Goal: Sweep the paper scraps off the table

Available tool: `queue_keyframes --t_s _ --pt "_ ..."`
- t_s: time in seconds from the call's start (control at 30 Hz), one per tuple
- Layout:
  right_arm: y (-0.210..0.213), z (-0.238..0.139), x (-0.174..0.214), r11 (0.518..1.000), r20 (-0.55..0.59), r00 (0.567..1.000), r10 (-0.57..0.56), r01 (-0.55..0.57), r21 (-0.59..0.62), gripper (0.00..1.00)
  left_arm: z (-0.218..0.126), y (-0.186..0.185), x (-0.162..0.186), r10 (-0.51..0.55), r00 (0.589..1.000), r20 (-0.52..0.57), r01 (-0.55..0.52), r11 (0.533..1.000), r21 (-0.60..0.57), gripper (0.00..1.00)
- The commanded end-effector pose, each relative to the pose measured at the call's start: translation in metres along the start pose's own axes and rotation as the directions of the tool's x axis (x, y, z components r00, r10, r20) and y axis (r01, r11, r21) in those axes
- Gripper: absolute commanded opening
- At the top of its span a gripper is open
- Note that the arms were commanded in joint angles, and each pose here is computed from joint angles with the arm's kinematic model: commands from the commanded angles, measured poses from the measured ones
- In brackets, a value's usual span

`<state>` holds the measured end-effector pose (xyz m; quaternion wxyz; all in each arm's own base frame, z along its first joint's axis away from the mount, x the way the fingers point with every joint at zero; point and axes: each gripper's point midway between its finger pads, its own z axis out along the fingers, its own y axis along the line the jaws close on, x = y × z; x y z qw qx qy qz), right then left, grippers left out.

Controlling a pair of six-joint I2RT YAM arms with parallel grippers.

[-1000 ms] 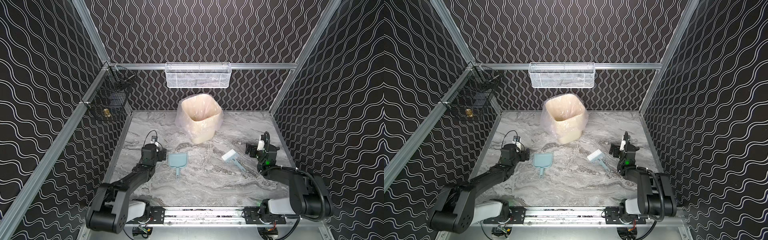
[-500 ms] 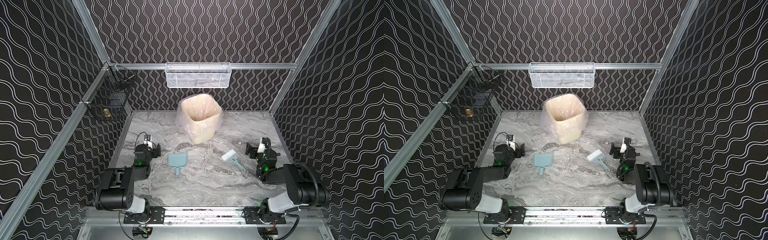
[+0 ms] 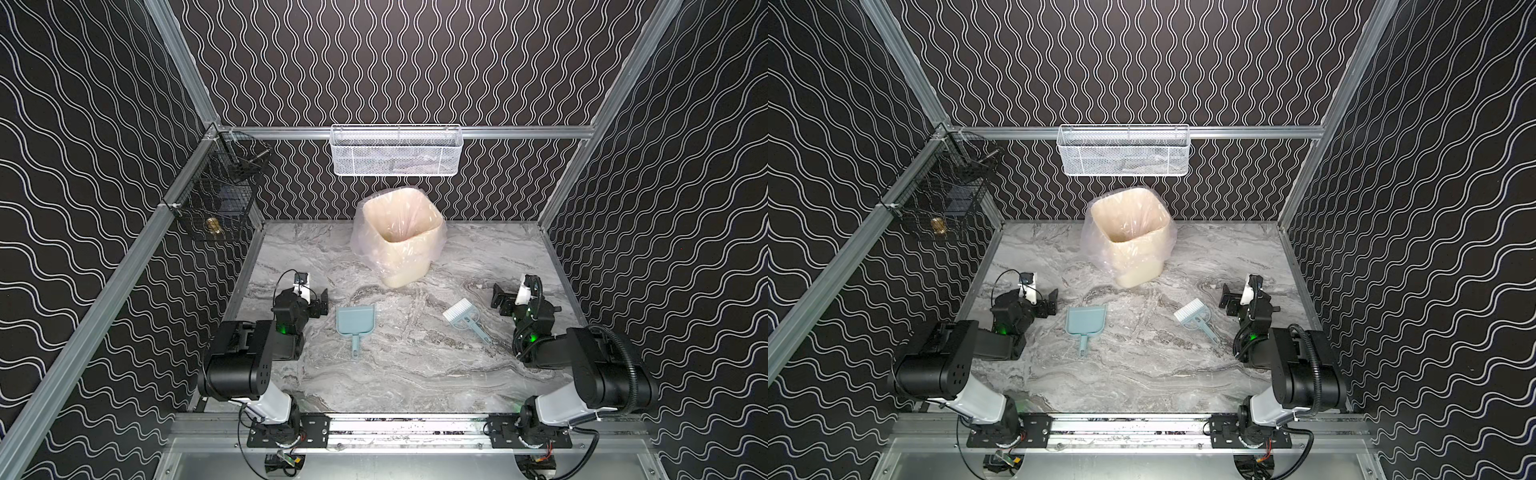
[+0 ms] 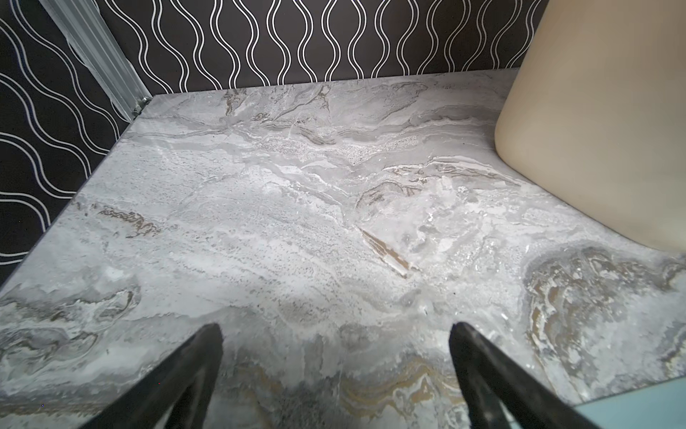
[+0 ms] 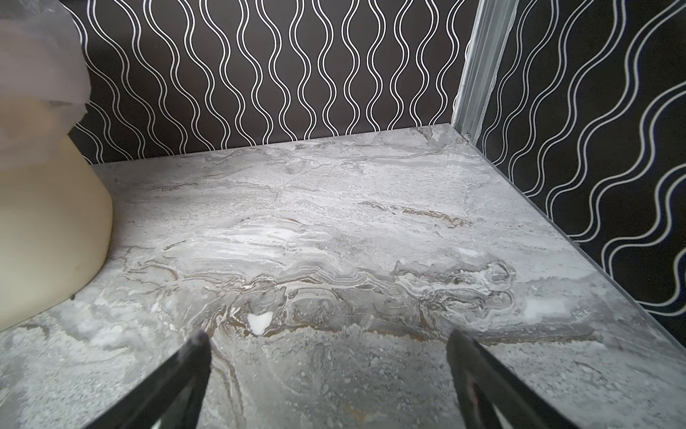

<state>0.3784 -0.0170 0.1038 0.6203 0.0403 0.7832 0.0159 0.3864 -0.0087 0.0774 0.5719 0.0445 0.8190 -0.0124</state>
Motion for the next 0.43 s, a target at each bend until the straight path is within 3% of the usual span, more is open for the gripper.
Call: queue_keyframes --t_s 0.0,0.4 --pt "0.0009 0.0 -0.0138 1.0 0.055 0.998 -0.013 0.013 -0.002 1.0 -0.0006 0.001 -0.0105 0.009 0.999 0.05 -0.009 1.0 -0.005 0.99" --pt "0.0007 -0.0003 -0.0136 1.0 0.056 0.998 -0.013 0.013 -0.001 1.0 -0.009 0.0063 -0.0035 0.006 0.994 0.105 -0.001 0.999 -0.046 0.99"
